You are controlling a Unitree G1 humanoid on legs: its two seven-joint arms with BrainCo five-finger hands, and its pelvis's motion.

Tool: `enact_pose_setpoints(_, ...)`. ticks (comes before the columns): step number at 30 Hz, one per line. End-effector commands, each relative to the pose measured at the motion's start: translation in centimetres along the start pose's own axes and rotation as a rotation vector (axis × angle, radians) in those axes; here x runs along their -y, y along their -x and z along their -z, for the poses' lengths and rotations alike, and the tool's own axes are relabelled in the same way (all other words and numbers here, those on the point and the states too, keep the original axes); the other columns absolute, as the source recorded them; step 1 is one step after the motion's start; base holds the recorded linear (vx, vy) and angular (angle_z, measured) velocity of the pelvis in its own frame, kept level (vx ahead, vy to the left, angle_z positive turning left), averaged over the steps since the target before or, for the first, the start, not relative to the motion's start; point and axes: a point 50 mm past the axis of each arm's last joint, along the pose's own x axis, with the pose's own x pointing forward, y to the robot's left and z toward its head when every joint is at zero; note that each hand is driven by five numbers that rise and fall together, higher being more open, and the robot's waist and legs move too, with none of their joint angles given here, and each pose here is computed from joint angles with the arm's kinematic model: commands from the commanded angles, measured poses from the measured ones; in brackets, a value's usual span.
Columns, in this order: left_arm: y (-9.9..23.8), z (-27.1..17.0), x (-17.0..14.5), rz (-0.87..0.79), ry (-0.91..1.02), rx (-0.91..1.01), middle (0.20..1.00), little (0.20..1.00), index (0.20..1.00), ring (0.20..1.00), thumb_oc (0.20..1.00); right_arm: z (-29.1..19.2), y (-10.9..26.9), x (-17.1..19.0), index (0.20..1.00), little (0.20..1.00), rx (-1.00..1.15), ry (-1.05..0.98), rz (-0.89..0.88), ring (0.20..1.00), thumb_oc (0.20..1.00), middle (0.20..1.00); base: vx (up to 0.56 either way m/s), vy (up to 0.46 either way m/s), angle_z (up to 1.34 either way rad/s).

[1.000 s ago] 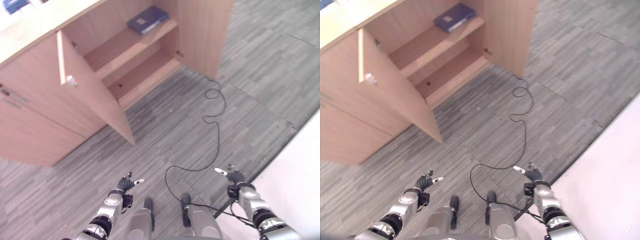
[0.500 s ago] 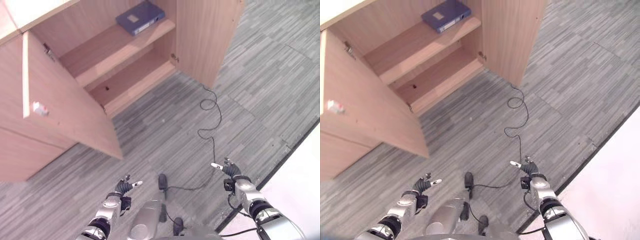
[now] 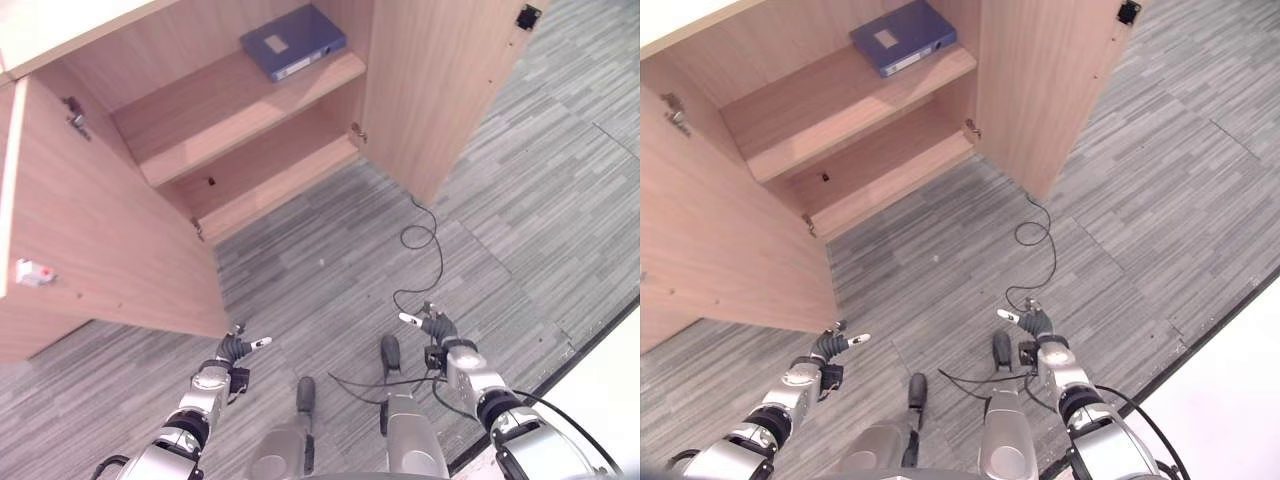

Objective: Put the empty folder in the office cabinet

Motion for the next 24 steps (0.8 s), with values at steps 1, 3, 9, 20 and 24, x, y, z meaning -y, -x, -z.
enact_pose_setpoints(1,-0.2,-1.8,0.7,0.025,-0.031,0.088,1.000,1.000,1.000,1.000,1.000,-1.7,0.0,2.5,1.000,1.000,0.088,-0.036,0.059,1.000,1.000,1.000,0.43,-0.330,0.91)
enact_pose_setpoints(3,-0.1,-1.1,1.0,0.032,-0.032,0.068,1.000,1.000,1.000,1.000,1.000,-0.6,0.4,3.1,1.000,1.000,0.058,-0.028,0.066,1.000,1.000,1.000,0.30,-0.307,0.66)
enact_pose_setpoints(9,0.2,-0.2,2.2,0.050,0.044,0.048,1.000,1.000,1.000,1.000,1.000,0.4,0.8,4.3,1.000,1.000,0.026,0.067,0.062,1.000,1.000,1.000,0.19,-0.266,0.20)
enact_pose_setpoints(20,0.1,-1.2,3.1,0.086,0.052,0.072,1.000,1.000,1.000,1.000,1.000,1.6,1.7,8.5,1.000,1.000,-0.027,0.008,0.202,1.000,1.000,1.000,0.23,-0.225,0.47)
enact_pose_setpoints(24,0.1,-1.1,2.9,0.083,0.061,0.069,1.000,1.000,1.000,1.000,1.000,1.8,1.8,8.7,1.000,1.000,-0.029,-0.024,0.224,1.000,1.000,1.000,0.28,-0.056,0.39)
